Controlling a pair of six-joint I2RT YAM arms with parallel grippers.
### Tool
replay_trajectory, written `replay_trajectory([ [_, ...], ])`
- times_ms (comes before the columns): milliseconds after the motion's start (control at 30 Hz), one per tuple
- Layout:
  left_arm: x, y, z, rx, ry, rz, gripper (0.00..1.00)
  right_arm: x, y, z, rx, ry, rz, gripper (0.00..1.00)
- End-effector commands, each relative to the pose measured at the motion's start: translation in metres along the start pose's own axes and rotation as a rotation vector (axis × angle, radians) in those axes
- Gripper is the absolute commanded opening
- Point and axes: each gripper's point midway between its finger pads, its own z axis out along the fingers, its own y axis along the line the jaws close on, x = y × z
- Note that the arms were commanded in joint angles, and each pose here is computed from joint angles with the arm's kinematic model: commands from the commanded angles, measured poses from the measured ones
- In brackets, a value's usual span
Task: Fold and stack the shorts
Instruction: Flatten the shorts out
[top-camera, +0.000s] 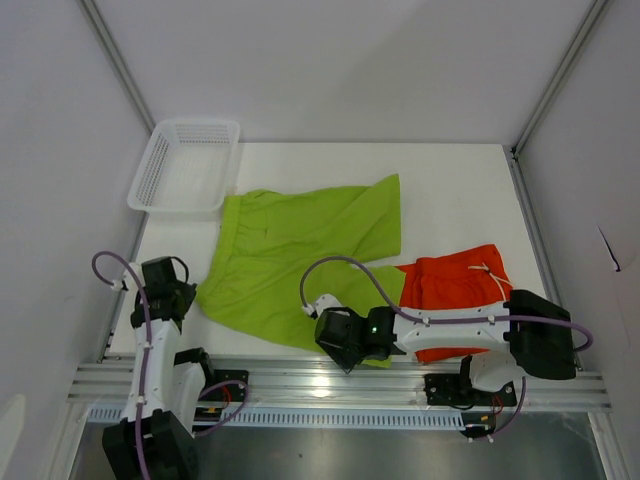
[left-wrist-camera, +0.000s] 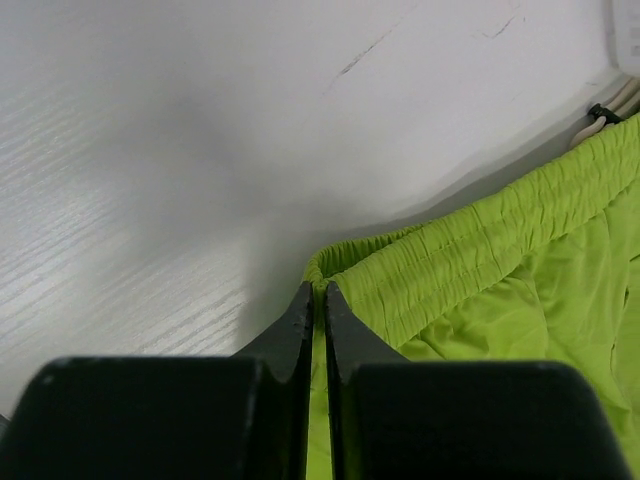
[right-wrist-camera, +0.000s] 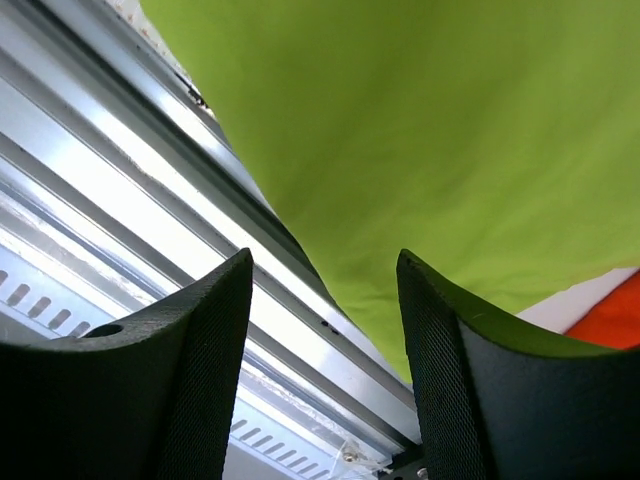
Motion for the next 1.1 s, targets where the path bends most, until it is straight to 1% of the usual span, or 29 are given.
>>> replay_trajectory([
  [0, -0.012, -0.009, -0.008, 0.010, -0.015, -0.036, 0.05, 0.003, -0.005, 0.009, 0.072, -0.020, -0.030, 0.61],
  [100, -0.013, -0.010, -0.011, 0.015, -0.018, -0.044, 0.05, 0.010, -0.012, 0.015, 0.131, -0.002, -0.047, 0.58],
  [200, -0.015, -0.011, -0.014, 0.018, -0.024, -0.049, 0.05, 0.018, -0.020, 0.024, 0.194, 0.031, -0.057, 0.49],
  [233, -0.015, -0.012, -0.015, 0.018, -0.024, -0.052, 0.05, 0.020, -0.022, 0.027, 0.209, 0.039, -0.061, 0.40],
  [267, -0.018, -0.012, -0.017, 0.019, -0.030, -0.057, 0.05, 0.022, -0.023, 0.028, 0.215, 0.045, -0.065, 0.33],
  [300, -0.017, -0.012, -0.018, 0.017, -0.025, -0.058, 0.05, 0.020, -0.024, 0.027, 0.224, 0.038, -0.062, 0.23],
  [333, -0.018, -0.013, -0.019, 0.015, -0.025, -0.059, 0.06, 0.018, -0.024, 0.027, 0.223, 0.032, -0.061, 0.05],
  [367, -0.019, -0.013, -0.020, 0.012, -0.026, -0.065, 0.05, 0.014, -0.023, 0.023, 0.214, 0.012, -0.055, 0.00],
  [433, -0.019, -0.011, -0.022, -0.004, -0.023, -0.074, 0.06, 0.004, -0.022, 0.015, 0.202, -0.030, -0.045, 0.00],
  [467, -0.020, -0.010, -0.023, -0.014, -0.021, -0.076, 0.07, -0.009, -0.021, 0.004, 0.180, -0.077, -0.026, 0.00],
  [533, -0.024, -0.011, -0.026, -0.026, -0.027, -0.094, 0.08, -0.021, -0.023, -0.009, 0.148, -0.113, -0.021, 0.00],
  [567, -0.025, -0.013, -0.026, -0.022, -0.029, -0.097, 0.08, -0.031, -0.037, -0.014, 0.150, -0.126, 0.019, 0.00],
  [600, -0.026, -0.015, -0.026, -0.024, -0.027, -0.104, 0.08, -0.046, -0.039, -0.028, 0.102, -0.164, 0.032, 0.00],
  [633, -0.029, -0.017, -0.027, -0.024, -0.031, -0.113, 0.08, -0.058, -0.061, -0.032, 0.101, -0.174, 0.102, 0.00],
  [667, -0.032, -0.020, -0.027, -0.026, -0.035, -0.115, 0.08, -0.068, -0.068, -0.037, 0.072, -0.194, 0.131, 0.00],
  [700, -0.032, -0.021, -0.026, -0.035, -0.028, -0.117, 0.08, -0.078, -0.063, -0.045, -0.036, -0.210, 0.126, 0.00],
  [733, -0.036, -0.024, -0.027, -0.037, -0.033, -0.123, 0.09, -0.088, -0.068, -0.047, -0.081, -0.226, 0.146, 0.00],
  [767, -0.040, -0.027, -0.027, -0.037, -0.038, -0.130, 0.09, -0.095, -0.075, -0.047, -0.104, -0.230, 0.168, 0.00],
  [800, -0.041, -0.029, -0.026, -0.043, -0.034, -0.138, 0.10, -0.097, -0.086, -0.037, -0.155, -0.190, 0.212, 0.00],
  [867, -0.046, -0.037, -0.023, -0.050, -0.024, -0.152, 0.12, -0.112, -0.097, -0.033, -0.188, -0.170, 0.213, 0.00],
  [900, -0.046, -0.040, -0.021, -0.051, -0.016, -0.155, 0.18, -0.116, -0.108, -0.027, -0.189, -0.154, 0.241, 0.03],
  [933, -0.046, -0.042, -0.018, -0.058, -0.005, -0.156, 0.23, -0.120, -0.116, -0.014, -0.177, -0.115, 0.254, 0.11],
  [967, -0.047, -0.048, -0.015, -0.065, 0.017, -0.152, 0.34, -0.123, -0.123, -0.008, -0.169, -0.105, 0.257, 0.15],
  [1000, -0.050, -0.054, -0.013, -0.056, 0.025, -0.139, 0.66, -0.126, -0.136, -0.002, -0.147, -0.105, 0.286, 0.24],
  [1033, -0.050, -0.058, -0.011, -0.051, 0.037, -0.124, 0.84, -0.127, -0.144, 0.006, -0.126, -0.092, 0.310, 0.45],
  [1067, -0.047, -0.063, -0.006, -0.048, 0.070, -0.079, 0.99, -0.127, -0.151, 0.008, -0.108, -0.093, 0.343, 0.50],
])
